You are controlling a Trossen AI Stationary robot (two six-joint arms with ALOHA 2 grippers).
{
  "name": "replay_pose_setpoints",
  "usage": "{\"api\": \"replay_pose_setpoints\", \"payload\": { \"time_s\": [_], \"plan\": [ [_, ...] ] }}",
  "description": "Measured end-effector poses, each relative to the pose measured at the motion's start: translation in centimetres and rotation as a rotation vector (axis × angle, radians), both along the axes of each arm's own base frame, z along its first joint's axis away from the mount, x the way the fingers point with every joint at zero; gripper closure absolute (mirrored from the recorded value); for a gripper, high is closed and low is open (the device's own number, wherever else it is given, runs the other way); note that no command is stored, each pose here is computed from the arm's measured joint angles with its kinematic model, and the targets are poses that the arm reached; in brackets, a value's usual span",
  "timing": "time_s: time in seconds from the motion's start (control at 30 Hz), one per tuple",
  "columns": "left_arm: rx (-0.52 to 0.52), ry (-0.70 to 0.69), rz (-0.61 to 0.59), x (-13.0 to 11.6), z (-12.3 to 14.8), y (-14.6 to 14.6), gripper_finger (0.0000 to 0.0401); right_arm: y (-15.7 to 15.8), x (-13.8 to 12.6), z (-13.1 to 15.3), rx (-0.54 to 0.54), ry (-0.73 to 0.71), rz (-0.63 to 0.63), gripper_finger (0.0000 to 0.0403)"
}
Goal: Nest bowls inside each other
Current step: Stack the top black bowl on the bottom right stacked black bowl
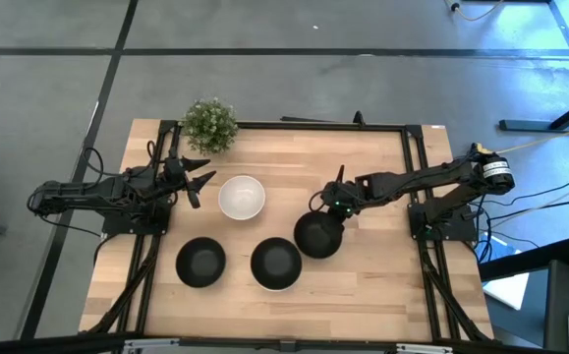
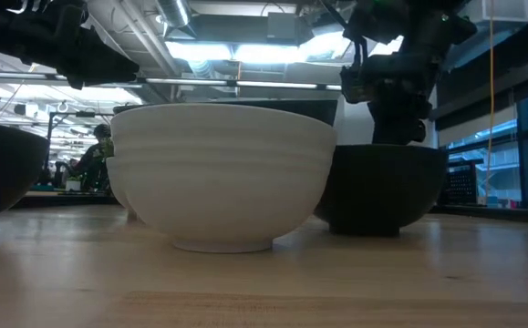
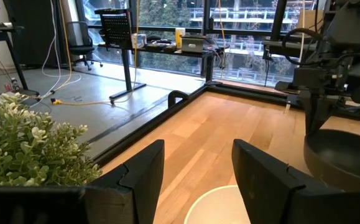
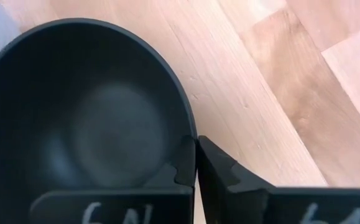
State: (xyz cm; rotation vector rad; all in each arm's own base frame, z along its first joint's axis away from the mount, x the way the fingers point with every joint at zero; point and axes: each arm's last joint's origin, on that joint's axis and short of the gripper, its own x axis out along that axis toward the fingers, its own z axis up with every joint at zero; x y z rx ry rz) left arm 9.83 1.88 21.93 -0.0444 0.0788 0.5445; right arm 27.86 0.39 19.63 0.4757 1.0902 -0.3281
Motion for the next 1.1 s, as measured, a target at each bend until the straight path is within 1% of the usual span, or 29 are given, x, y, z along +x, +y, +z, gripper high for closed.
{"api": "replay_pose_setpoints", "payload": {
  "time_s": [0.17,0.4,0.6,0.73,0.8,0.9,1.0,1.1],
  "plan": [
    [0.0,0.0,0.0,0.0,0.0,0.0,0.0218,-0.1,0.6,1.6,-0.024,-0.019,0.036,0.04],
    [0.0,0.0,0.0,0.0,0.0,0.0,0.0218,-1.0,1.4,5.6,-0.059,-0.014,0.073,0.0401],
    [0.0,0.0,0.0,0.0,0.0,0.0,0.0218,-1.3,2.3,9.4,-0.087,-0.112,0.105,0.0401],
    [0.0,0.0,0.001,0.0,0.0,0.0,0.0218,-1.0,2.8,11.3,-0.07,-0.178,0.096,0.0401],
    [0.0,0.0,0.0,0.0,0.0,0.0,0.0218,-0.4,2.9,11.8,-0.059,-0.196,0.098,0.0401],
    [0.0,0.0,0.001,0.0,0.0,0.0,0.0218,0.8,3.1,12.0,-0.021,-0.236,0.146,0.0401],
    [0.0,0.0,0.0,0.0,0.0,0.0,0.0218,2.0,3.7,12.1,0.007,-0.281,0.173,0.0401],
    [0.0,0.0,0.0,0.0,0.0,0.0,0.0218,3.1,4.3,11.7,0.022,-0.293,0.199,0.0401]
  ]
}}
